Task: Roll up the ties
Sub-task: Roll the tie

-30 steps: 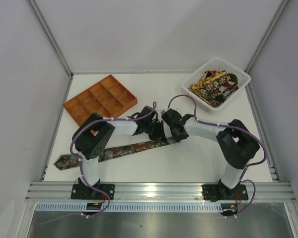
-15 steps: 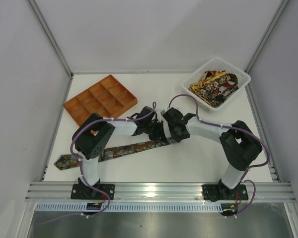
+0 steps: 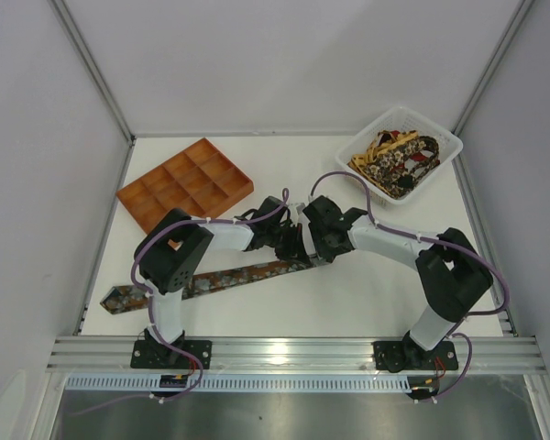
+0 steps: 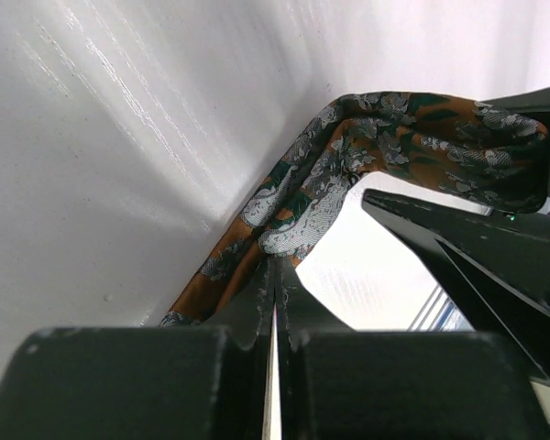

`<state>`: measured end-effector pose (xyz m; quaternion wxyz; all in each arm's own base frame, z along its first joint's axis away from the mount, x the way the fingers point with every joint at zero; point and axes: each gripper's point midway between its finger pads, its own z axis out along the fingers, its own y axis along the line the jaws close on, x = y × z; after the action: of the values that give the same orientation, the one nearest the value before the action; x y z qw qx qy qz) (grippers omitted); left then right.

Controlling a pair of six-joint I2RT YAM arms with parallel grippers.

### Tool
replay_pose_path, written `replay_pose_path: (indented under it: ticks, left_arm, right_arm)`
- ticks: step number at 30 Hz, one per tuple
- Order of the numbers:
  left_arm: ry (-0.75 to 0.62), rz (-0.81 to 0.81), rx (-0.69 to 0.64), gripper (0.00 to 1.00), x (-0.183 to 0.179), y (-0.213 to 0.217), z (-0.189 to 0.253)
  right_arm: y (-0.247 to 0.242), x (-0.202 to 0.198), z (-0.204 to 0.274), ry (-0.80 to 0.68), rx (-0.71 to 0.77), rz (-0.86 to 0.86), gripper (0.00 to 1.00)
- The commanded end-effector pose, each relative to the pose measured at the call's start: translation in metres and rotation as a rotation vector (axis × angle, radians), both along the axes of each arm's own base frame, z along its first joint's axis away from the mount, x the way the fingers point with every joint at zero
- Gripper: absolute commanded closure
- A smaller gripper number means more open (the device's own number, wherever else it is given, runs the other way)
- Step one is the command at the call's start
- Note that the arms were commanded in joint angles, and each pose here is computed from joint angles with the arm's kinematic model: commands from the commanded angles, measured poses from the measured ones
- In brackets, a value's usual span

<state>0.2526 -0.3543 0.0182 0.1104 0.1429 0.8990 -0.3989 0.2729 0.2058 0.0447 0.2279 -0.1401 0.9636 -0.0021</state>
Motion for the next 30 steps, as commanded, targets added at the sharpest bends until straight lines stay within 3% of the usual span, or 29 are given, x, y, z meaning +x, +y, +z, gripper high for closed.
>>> replay_pose_path:
  ticks: [1, 19, 30]
  left_arm:
    - [0.009, 0.011, 0.038, 0.99, 0.002, 0.004, -0.012]
    - [0.004, 0.007, 0.045, 1.0, 0.003, 0.005, -0.009]
    - [-0.002, 0.0, 0.043, 1.0, 0.003, 0.004, -0.008]
  right_arm:
    - [0.008, 0.007, 0.025, -0.05, 0.049, 0.018, 0.53]
    - [0.025, 0.006, 0.044, -0.034, 0.164, 0.05, 0.53]
    - [0.037, -0.002, 0.045, 0.071, 0.378, 0.082, 0.5]
